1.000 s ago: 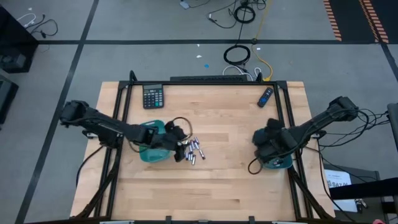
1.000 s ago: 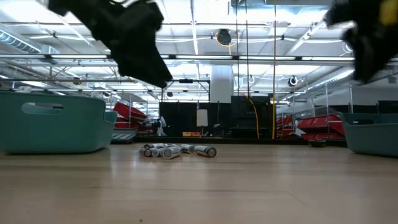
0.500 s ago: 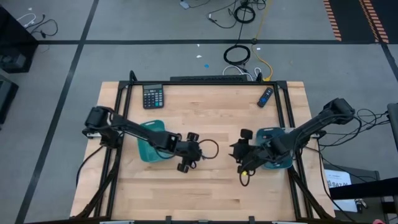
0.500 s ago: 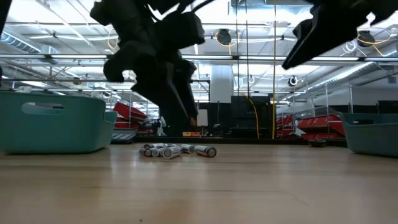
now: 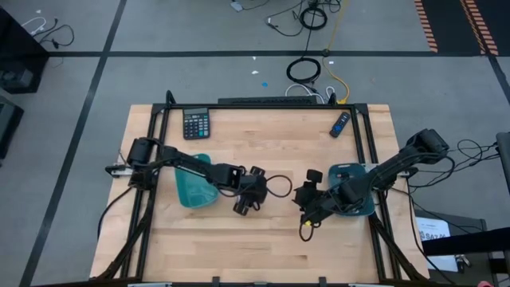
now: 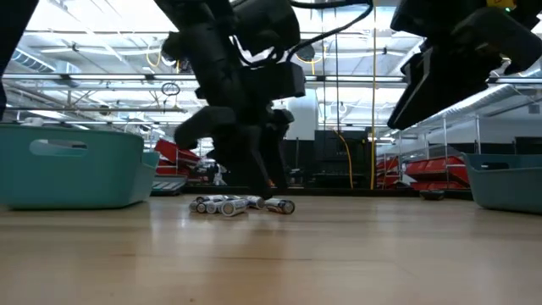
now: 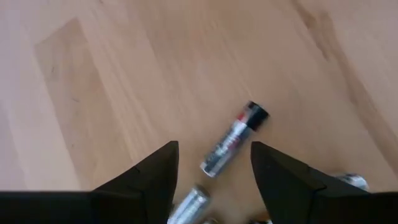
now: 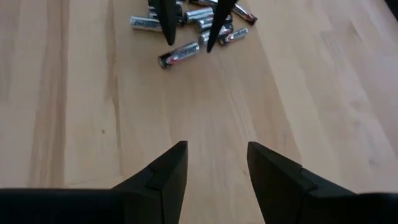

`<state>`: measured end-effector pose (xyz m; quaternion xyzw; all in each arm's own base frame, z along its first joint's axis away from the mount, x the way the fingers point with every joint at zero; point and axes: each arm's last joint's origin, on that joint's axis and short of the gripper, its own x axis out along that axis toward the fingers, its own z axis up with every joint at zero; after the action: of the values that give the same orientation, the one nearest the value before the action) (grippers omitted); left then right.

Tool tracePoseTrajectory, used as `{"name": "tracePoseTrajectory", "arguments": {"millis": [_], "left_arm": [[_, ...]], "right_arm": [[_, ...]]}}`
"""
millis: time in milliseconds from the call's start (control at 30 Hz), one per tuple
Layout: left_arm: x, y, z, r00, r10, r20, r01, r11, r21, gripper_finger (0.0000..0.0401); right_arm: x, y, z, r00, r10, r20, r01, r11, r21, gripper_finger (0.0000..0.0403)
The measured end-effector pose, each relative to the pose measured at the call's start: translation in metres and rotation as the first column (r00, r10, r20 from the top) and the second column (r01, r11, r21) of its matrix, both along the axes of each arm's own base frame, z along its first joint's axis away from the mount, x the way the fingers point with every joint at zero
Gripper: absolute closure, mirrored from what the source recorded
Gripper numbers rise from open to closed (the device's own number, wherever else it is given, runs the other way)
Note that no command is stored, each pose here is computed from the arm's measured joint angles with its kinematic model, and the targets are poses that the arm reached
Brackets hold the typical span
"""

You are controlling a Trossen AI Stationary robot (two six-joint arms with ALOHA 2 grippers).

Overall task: Sort batteries
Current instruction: Put the black battery into the right blue bin

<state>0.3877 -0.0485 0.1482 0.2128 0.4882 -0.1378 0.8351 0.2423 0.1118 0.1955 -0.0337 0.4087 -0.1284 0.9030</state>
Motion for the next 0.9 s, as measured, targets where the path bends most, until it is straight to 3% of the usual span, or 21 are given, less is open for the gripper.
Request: {"name": "tracePoseTrajectory", "arguments": {"millis": [267,467,700,900], "left_arm": [[0.008,0.004,-0.023,0.997,-0.053,-0.06,0.052,0.998,-0.024,0.0264],[0.007,-0.001,-0.03,0.994,-0.069,-0.08,0.073,0.996,0.042,0.0358],[-0.007,-0.011,0.012,1.0,-0.005,-0.026,0.009,0.986,0.168,0.0358],[-0.05,-0.01,0.069,0.976,0.197,-0.093,-0.185,0.975,0.124,0.0358]], "right_arm": [[0.001,0.003,-0.004,0.988,-0.145,0.055,0.142,0.988,0.056,0.0245],[0.003,0.002,-0.009,0.946,-0.287,0.153,0.284,0.958,0.042,0.0245],[0.011,0.006,-0.022,0.888,-0.384,0.255,0.389,0.921,0.029,0.0245],[0.014,0.01,-0.035,0.894,-0.375,0.245,0.39,0.921,-0.017,0.0245]]}}
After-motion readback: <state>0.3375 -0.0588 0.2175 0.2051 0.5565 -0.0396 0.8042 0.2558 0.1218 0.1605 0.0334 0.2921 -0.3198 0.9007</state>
